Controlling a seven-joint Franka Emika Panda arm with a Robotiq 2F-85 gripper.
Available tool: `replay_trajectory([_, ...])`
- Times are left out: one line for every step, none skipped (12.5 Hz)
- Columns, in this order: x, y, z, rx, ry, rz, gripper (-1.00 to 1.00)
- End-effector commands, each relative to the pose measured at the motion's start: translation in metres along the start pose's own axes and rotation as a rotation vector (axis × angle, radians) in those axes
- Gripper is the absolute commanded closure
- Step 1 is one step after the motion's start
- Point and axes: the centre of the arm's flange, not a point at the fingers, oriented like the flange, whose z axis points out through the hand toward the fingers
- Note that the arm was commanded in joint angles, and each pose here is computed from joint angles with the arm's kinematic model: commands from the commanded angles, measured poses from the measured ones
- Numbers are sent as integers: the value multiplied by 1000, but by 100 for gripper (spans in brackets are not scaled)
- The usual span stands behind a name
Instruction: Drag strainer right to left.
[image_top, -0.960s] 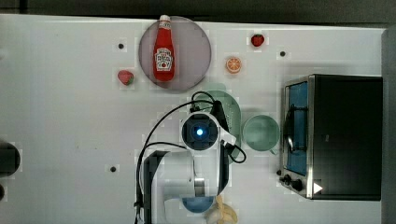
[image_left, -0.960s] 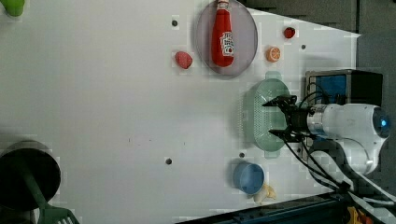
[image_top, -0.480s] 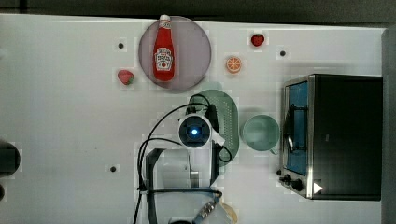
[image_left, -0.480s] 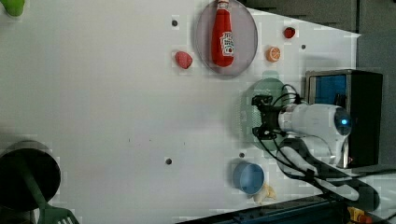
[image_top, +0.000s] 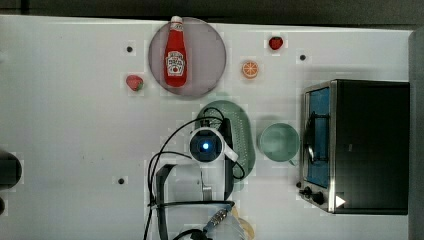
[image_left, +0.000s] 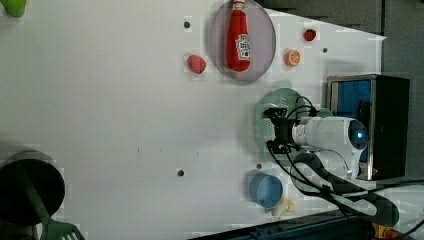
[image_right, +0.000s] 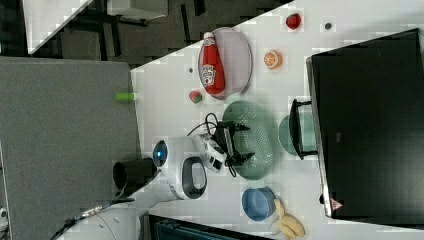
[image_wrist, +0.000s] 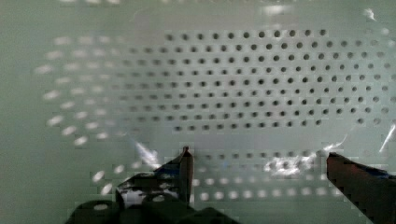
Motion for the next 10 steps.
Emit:
replay_trajectory([-44,-6,-12,36,-17,53,-100])
replay_trajectory([-51,-6,-12,34,-17,39,-100])
replay_trajectory([-59,-7,-12,31,-18,26,-100])
replay_trajectory([-67,-8,-12,27,-18,11,-100])
replay_trajectory([-76,-9,-11,18,-18,-1,-100])
replay_trajectory([-84,-10,-9,8,-17,-17,-100])
replay_trajectory([-93,-13,-9,2,-18,-17,-100])
replay_trajectory([-101,-15,-9,-1,-23,5,-100])
replay_trajectory([-110,-18,-9,-9,-27,19,-100])
replay_trajectory([-120,-21,-9,-18,-28,30,-100])
